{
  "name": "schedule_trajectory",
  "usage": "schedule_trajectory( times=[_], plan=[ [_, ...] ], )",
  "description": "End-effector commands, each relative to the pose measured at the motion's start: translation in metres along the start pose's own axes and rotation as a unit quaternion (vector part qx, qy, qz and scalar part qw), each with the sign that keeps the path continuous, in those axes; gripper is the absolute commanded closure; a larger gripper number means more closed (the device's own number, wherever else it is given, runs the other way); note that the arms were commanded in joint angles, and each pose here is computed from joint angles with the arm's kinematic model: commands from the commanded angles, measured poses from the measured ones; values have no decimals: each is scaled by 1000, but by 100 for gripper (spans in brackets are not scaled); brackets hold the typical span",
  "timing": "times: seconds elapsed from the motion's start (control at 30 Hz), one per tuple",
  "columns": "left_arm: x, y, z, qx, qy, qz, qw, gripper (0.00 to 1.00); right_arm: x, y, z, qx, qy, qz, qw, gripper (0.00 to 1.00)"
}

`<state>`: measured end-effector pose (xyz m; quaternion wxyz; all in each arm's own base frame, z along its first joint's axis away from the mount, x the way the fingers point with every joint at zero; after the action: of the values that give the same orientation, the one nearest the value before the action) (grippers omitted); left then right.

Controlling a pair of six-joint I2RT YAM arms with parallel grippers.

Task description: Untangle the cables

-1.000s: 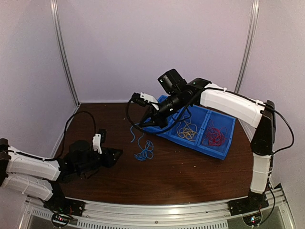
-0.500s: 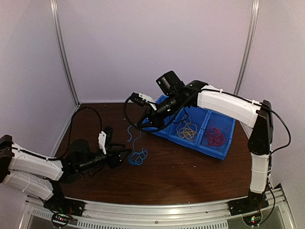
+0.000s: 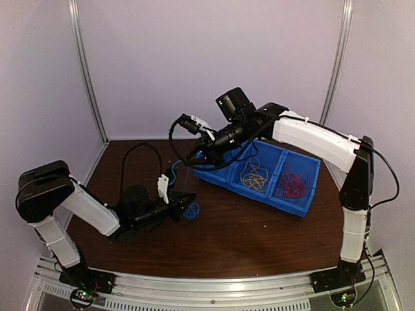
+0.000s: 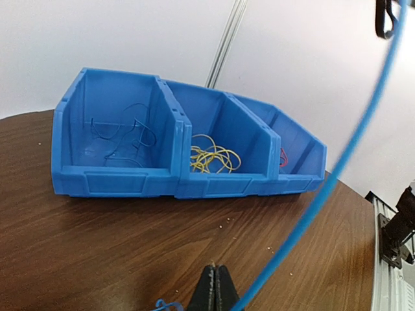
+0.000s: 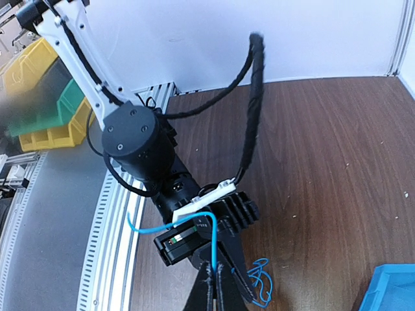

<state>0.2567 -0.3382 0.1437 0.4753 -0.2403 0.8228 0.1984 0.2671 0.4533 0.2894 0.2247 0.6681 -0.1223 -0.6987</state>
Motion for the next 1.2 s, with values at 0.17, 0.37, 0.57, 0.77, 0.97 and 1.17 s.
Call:
schedule_trajectory(
  times=[0.17, 0.37, 0.57, 0.77, 0.97, 1.17],
  plan=[
    [27, 25, 3, 31, 84, 2, 996, 100, -134, 134, -4, 101, 129, -161, 973, 100],
    [46, 27, 13, 11, 87, 34, 996, 100, -159, 186, -7, 109, 141, -212, 961, 100],
    [60, 15, 19, -7, 66, 74, 995, 100, -156, 198, -8, 88, 129, -221, 963, 100],
    [41, 1, 0, 10, 12, 62, 998, 91, -129, 170, -18, 44, 57, -237, 969, 100],
    [18, -7, -26, 11, -53, 47, 997, 74, -105, 134, -20, 30, 35, -217, 975, 100],
    [0, 8, -27, -14, -67, 36, 997, 70, -108, 128, -15, 28, 43, -211, 976, 100]
  ],
)
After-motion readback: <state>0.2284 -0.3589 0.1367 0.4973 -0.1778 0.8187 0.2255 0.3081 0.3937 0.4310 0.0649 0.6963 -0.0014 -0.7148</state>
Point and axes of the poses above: each gripper's point midway between its finger pads, its own y axis back along the fingers, its own z axis along the line the jaws close on, x = y × z, the point moved 1 cm from there along y, back along the fingers, and after that the axes turned 9 degrees about y, right-handed, at the moved point
